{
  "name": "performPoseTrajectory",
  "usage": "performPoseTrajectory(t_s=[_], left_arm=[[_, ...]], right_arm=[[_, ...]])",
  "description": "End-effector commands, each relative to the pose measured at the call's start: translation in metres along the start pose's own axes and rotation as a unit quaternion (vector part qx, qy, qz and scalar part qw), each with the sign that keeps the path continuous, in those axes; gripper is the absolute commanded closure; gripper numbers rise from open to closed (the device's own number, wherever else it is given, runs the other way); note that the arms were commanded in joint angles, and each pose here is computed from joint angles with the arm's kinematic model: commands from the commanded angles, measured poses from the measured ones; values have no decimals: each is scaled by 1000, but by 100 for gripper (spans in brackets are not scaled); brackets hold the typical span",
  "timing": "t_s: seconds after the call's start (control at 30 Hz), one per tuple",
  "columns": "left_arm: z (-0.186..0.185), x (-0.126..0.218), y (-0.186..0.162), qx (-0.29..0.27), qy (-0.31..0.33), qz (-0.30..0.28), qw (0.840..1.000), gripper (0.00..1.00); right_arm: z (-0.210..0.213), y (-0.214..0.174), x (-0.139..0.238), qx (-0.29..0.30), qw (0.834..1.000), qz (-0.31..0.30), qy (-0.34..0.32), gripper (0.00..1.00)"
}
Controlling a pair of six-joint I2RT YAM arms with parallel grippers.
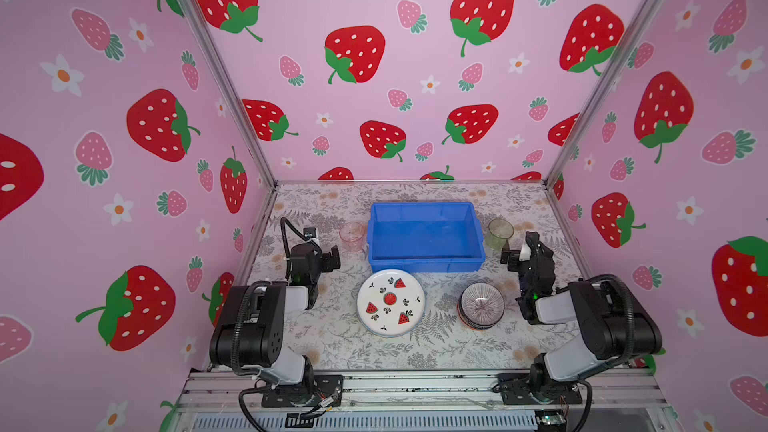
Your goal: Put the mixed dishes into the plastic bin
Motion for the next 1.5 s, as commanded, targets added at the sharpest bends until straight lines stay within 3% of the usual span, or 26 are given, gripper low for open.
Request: performPoseTrajectory(t_s=[0.0,1.0,1.13,1.23,1.47], left_arm=[[1,-3,11,-5,2,-18,1000,1],[1,-2,11,-3,1,-19,1000,1],[3,-1,13,1,24,-20,1000,1],[12,4,23,18,62,-6,998,1],[16,36,79,30,56,-2,998,1]], right_arm=[[-1,2,1,-8,1000,-9,-3,1],[-1,2,1,-9,1000,-9,-2,1],[-1,2,2,-9,1000,-9,-2,1],[1,4,3,-7,1000,-14,8,1],[-1,38,9,-16,1000,-6,3,1]])
Point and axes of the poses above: each gripper's point midway between its finger pads, its own x axis back along the fingers, its own z axis along the line the jaws close on, y = z × x, the point moved 8 cm from there along x, back along the fingers, and after that the axes turned 8 degrees about -x, right-handed, at the moved point
